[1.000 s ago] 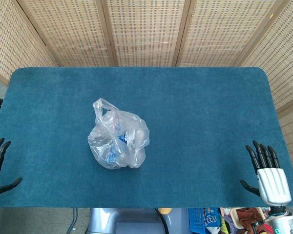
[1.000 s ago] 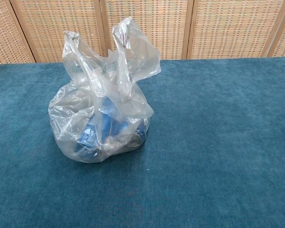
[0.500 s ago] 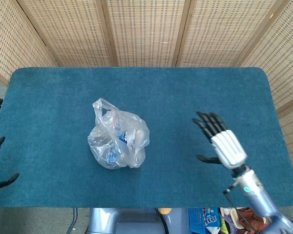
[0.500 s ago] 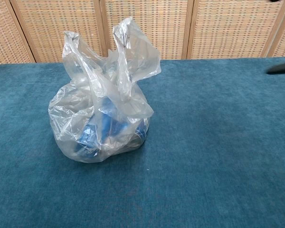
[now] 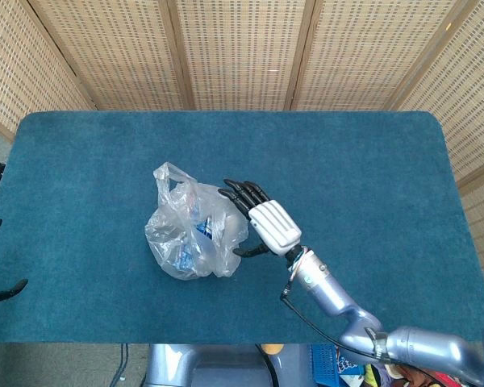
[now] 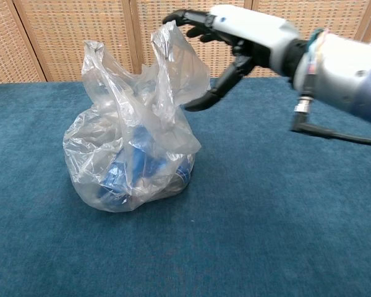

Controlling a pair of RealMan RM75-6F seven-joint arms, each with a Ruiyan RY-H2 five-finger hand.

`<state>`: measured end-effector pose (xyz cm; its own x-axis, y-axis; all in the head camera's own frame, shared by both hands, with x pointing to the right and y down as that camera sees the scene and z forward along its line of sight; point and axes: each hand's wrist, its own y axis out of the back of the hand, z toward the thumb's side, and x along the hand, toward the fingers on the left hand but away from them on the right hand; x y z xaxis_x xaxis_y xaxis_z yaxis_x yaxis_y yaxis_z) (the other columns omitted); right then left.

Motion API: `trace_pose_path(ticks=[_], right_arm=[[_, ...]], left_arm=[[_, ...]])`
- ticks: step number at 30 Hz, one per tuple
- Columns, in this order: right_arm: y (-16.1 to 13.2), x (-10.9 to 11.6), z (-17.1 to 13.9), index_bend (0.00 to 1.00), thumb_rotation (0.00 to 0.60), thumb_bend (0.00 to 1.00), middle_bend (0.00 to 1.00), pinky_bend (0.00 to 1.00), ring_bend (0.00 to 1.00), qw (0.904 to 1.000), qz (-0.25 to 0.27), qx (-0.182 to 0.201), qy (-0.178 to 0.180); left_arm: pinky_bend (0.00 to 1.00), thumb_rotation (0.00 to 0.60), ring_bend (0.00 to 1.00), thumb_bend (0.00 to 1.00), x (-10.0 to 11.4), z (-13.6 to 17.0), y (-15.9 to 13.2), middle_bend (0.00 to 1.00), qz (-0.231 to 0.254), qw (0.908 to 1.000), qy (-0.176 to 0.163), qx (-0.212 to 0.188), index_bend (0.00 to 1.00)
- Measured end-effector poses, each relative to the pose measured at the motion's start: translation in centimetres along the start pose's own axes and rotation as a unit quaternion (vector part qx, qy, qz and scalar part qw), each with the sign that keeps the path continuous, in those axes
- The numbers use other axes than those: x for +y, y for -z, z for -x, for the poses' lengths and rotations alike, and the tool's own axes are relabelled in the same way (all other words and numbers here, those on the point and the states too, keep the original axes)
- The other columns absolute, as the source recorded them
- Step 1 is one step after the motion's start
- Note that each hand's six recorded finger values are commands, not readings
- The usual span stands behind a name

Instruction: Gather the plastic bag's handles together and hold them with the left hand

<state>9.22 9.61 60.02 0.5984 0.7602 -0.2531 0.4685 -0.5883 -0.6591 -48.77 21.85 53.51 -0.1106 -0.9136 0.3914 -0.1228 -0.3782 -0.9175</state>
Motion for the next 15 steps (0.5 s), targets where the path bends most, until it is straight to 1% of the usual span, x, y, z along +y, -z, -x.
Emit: trace_pose_path(ticks=[4, 6, 12, 15], right_arm=[[-0.8, -1.0, 2.0, 0.00, 0.600, 0.00, 0.00, 0.00, 0.00, 0.9994, 0.023, -0.001, 0.026], [-1.1, -1.1, 2.9, 0.00, 0.600, 0.00, 0.00, 0.00, 0.00, 0.9983, 0.036, -0.004, 0.046], [-2.0, -0.4, 5.1, 0.00, 0.600, 0.00, 0.00, 0.00, 0.00, 0.9924, 0.067, -0.012, 0.102], [-2.2, -0.3, 5.7, 0.00, 0.600, 0.00, 0.00, 0.00, 0.00, 0.9905, 0.079, -0.018, 0.111]], left_arm=[[0.00, 0.600, 0.00, 0.15, 0.0, -0.3, 0.4, 0.00, 0.004, 1.0000, 0.002, 0.007, 0.00], [0.00, 0.600, 0.00, 0.15, 0.1, -0.4, 0.5, 0.00, 0.006, 0.9999, 0.003, 0.009, 0.00], [0.00, 0.600, 0.00, 0.15, 0.4, -0.8, 0.8, 0.00, 0.012, 0.9998, 0.001, 0.015, 0.00], [0.00, 0.600, 0.00, 0.15, 0.4, -1.0, 1.0, 0.00, 0.014, 0.9997, 0.003, 0.019, 0.00]])
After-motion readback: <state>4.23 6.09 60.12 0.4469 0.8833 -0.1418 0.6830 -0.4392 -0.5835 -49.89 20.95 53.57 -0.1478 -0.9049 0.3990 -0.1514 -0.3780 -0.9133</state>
